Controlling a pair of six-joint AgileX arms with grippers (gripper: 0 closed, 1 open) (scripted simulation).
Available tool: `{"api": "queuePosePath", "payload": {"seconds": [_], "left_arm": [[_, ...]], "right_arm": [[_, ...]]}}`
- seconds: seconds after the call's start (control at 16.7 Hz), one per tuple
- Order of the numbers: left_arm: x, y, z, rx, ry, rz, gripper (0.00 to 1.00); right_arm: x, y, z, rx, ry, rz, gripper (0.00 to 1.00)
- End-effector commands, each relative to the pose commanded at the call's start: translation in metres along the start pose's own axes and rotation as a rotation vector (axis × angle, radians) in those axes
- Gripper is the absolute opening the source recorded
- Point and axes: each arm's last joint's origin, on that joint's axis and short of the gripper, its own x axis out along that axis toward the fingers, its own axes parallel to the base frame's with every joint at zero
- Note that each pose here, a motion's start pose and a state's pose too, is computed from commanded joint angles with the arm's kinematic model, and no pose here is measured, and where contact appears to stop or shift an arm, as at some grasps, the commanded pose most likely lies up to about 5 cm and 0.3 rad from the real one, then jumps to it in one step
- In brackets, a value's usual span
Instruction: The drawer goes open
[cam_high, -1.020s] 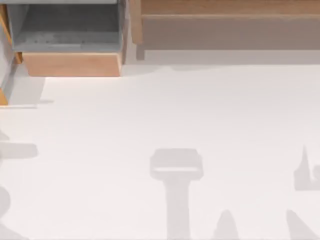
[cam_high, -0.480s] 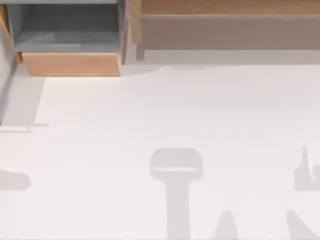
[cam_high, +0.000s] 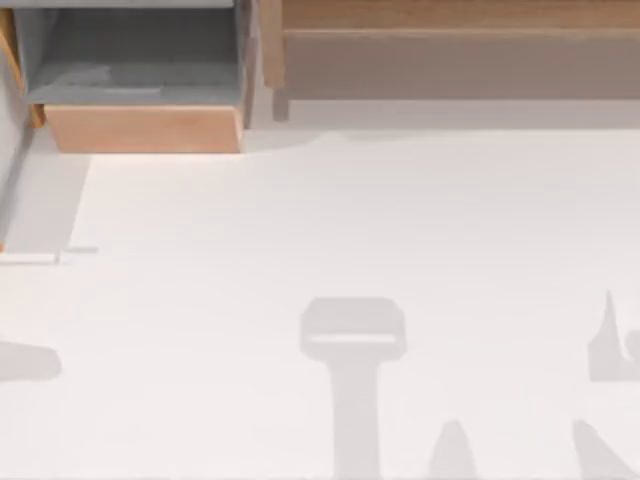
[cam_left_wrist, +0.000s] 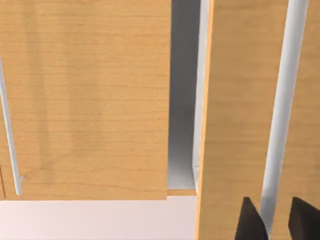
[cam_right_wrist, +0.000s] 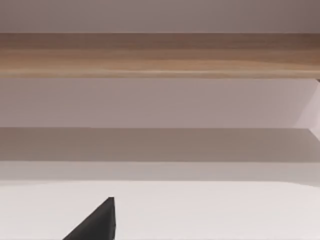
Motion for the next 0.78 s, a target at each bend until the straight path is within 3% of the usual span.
{"api": "queuePosePath", "payload": {"seconds": [0.42, 0.78], "left_arm": [[0.0000, 0.0000, 0.0000, 0.000, 0.000, 0.000, 0.98], [0.0000, 0.0000, 0.0000, 0.000, 0.000, 0.000, 1.00]], "right_arm": [[0.0000, 0.0000, 0.0000, 0.000, 0.000, 0.000, 1.00], [0.0000, 0.0000, 0.0000, 0.000, 0.000, 0.000, 1.00]]}}
